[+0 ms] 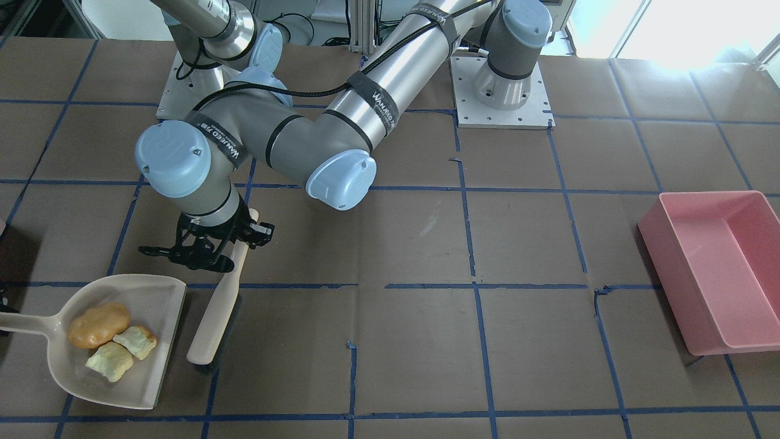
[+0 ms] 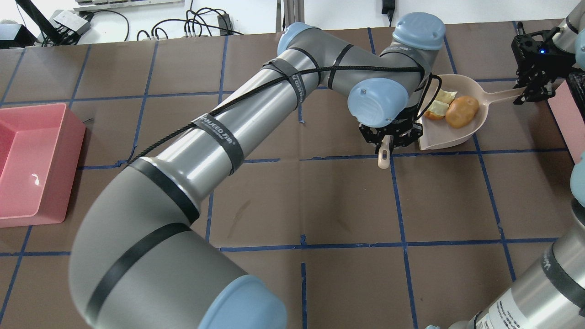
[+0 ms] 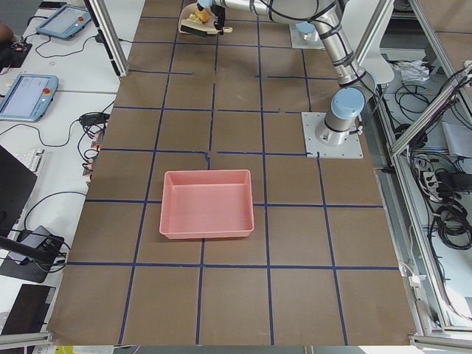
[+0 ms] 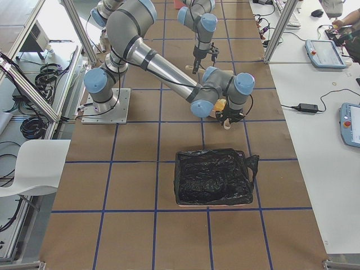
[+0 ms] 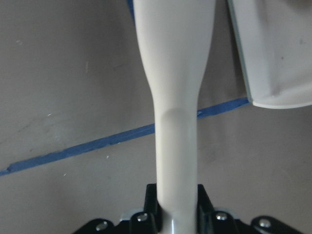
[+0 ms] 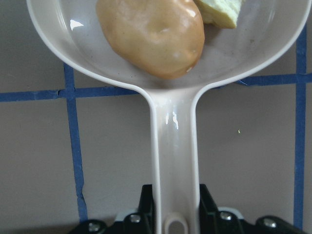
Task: Sweep and dump trash in nearest bin
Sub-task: 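Tip the dustpan over the black bag with right gripper while left withdraws brush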
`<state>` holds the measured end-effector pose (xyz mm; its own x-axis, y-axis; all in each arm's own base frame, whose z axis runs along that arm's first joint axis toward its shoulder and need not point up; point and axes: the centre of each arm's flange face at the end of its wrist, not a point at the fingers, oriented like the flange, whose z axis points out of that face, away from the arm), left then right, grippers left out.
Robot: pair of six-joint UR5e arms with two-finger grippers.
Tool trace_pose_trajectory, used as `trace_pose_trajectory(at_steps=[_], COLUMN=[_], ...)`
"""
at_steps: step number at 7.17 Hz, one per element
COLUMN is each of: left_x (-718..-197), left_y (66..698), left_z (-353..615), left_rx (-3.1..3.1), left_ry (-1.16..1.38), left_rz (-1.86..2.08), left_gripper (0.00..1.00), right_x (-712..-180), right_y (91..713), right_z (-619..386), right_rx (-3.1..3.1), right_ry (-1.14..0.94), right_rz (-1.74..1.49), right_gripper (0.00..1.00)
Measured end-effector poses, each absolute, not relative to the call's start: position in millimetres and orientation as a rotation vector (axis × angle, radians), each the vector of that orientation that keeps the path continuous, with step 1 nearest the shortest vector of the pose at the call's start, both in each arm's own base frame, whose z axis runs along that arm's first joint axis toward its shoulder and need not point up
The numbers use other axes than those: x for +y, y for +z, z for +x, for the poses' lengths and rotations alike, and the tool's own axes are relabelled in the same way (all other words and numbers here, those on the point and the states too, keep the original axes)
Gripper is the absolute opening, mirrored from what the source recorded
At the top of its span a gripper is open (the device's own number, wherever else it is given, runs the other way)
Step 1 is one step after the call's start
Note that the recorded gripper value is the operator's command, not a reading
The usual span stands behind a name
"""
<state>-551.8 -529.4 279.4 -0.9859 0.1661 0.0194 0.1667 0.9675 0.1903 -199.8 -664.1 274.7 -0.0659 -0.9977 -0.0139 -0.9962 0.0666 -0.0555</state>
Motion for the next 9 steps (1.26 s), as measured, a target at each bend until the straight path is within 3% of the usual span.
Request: trace_pose_trajectory(at_steps=[5,9], left_x=[-372.9,-375.6], left_y=[261.3,234.5], left_z=[-389.8,-356.8], left_rx=[-3.149,-3.148], left_ry=[-0.445,-0.528], left_rz=[-0.138,-0.07], left_gripper=[0.0,0.0], right_x=[-631.3,-538.5], right_y=[337.4,422.2], right_z=[-251.2,-370.6], right_rx=[2.394,2.592], right_ry=[-0.213,-0.25], right_rz=[-1.978,-1.69], right_gripper=[0.0,0.0])
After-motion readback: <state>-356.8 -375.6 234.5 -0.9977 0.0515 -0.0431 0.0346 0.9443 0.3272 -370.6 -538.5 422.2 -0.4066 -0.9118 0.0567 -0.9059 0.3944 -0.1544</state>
